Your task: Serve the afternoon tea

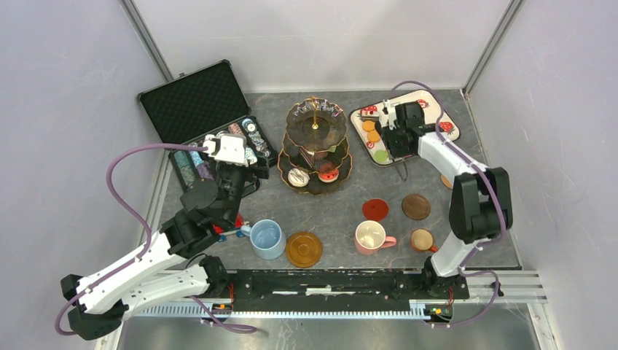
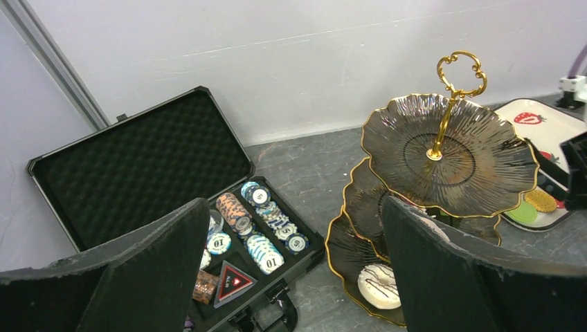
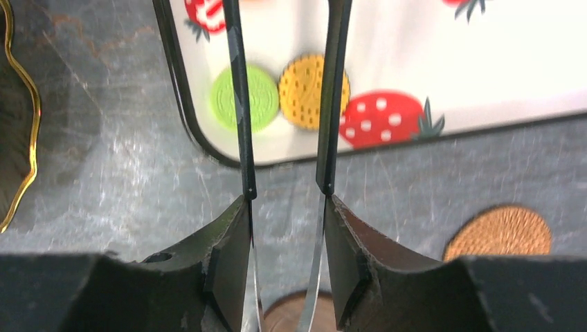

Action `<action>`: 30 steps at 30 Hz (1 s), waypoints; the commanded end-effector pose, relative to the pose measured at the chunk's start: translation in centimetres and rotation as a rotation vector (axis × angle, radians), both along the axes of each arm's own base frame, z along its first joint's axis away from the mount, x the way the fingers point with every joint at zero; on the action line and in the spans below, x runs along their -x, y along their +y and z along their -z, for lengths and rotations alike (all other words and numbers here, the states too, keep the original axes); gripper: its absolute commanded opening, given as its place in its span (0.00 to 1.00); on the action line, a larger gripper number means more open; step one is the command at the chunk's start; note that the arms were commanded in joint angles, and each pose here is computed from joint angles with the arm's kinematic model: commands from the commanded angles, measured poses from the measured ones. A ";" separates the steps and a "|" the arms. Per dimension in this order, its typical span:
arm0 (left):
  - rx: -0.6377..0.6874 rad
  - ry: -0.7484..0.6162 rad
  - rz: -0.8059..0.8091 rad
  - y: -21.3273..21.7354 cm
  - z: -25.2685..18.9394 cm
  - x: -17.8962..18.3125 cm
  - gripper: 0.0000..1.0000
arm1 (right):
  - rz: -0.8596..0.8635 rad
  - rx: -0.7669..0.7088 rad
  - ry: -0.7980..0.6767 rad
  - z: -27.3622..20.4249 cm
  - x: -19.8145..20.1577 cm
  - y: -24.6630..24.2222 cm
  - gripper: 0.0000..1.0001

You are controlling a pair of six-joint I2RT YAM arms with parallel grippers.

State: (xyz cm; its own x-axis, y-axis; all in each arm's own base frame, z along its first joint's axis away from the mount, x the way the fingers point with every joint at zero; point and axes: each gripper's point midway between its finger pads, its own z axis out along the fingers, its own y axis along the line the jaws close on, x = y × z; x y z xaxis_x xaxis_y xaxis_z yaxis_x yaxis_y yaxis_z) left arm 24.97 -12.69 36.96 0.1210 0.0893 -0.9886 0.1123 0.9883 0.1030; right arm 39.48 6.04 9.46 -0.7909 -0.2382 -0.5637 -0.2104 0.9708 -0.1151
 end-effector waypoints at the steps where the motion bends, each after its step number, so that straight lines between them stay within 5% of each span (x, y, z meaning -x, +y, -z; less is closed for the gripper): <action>1: 0.080 -0.032 -0.007 0.5 -1.8 0.2 1.00 | -0.070 0.015 -0.101 -1.7 -5.2 0.1 0.45; 14: 0.064 -0.022 -0.005 0.0 -1.3 -0.1 1.00 | -0.294 0.095 -0.164 -1.5 -11.7 1.0 0.47; 30: 0.035 -0.003 -0.003 -0.9 -0.4 -0.7 1.00 | -0.479 0.208 -0.101 -0.1 -13.6 0.8 0.50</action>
